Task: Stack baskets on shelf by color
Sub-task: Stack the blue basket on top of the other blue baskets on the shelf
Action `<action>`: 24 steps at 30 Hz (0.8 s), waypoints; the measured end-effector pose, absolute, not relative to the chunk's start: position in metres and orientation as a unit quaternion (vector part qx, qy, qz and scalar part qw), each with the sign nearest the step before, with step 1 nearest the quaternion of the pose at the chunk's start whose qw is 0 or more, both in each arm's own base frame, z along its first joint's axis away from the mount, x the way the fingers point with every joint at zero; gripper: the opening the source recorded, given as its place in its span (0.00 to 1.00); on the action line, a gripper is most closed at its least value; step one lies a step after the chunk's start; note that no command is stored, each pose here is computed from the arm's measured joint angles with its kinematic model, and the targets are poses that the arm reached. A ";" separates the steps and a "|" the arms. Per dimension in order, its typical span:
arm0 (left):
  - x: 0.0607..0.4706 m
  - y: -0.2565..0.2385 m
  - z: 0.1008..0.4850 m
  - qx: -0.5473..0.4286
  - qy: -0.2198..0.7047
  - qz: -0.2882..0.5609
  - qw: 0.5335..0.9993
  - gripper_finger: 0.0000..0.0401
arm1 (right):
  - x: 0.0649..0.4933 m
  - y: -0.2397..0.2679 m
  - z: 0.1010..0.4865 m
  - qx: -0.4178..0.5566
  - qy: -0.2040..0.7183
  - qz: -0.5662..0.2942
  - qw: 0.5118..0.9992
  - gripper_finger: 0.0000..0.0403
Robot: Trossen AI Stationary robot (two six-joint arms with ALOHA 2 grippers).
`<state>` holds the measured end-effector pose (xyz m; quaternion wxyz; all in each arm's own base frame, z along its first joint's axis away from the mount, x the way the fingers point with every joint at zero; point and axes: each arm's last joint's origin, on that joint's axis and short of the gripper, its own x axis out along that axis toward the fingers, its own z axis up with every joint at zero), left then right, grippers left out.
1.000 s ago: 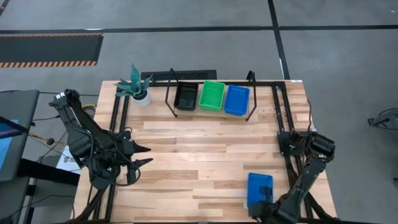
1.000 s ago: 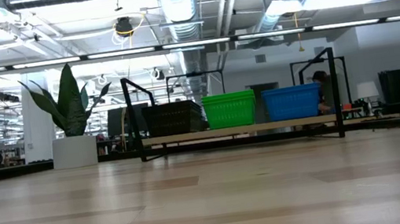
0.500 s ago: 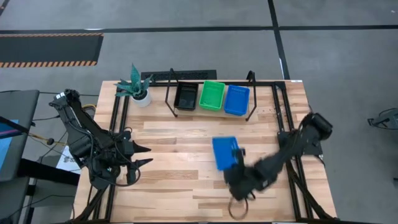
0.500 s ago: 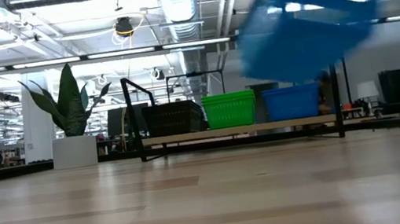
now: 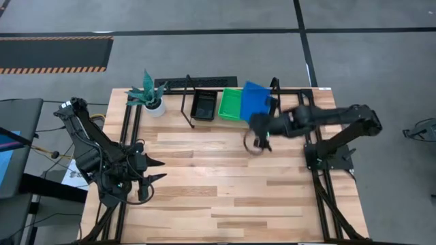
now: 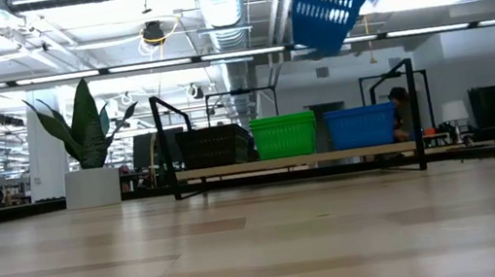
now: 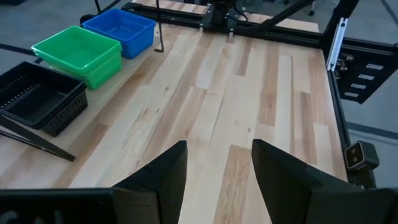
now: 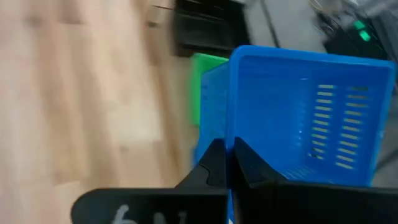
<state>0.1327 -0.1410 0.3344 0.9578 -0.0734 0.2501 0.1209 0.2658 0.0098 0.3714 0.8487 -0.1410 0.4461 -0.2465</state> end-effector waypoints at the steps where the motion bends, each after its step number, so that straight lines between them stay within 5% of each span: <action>1: 0.133 -0.141 0.334 -0.072 0.251 0.121 0.958 0.42 | 0.264 0.001 0.370 -0.133 0.452 -0.252 0.845 0.01; 24: 0.132 -0.140 0.334 -0.065 0.252 0.125 0.957 0.42 | 0.268 -0.081 0.308 -0.052 0.560 -0.268 0.782 0.02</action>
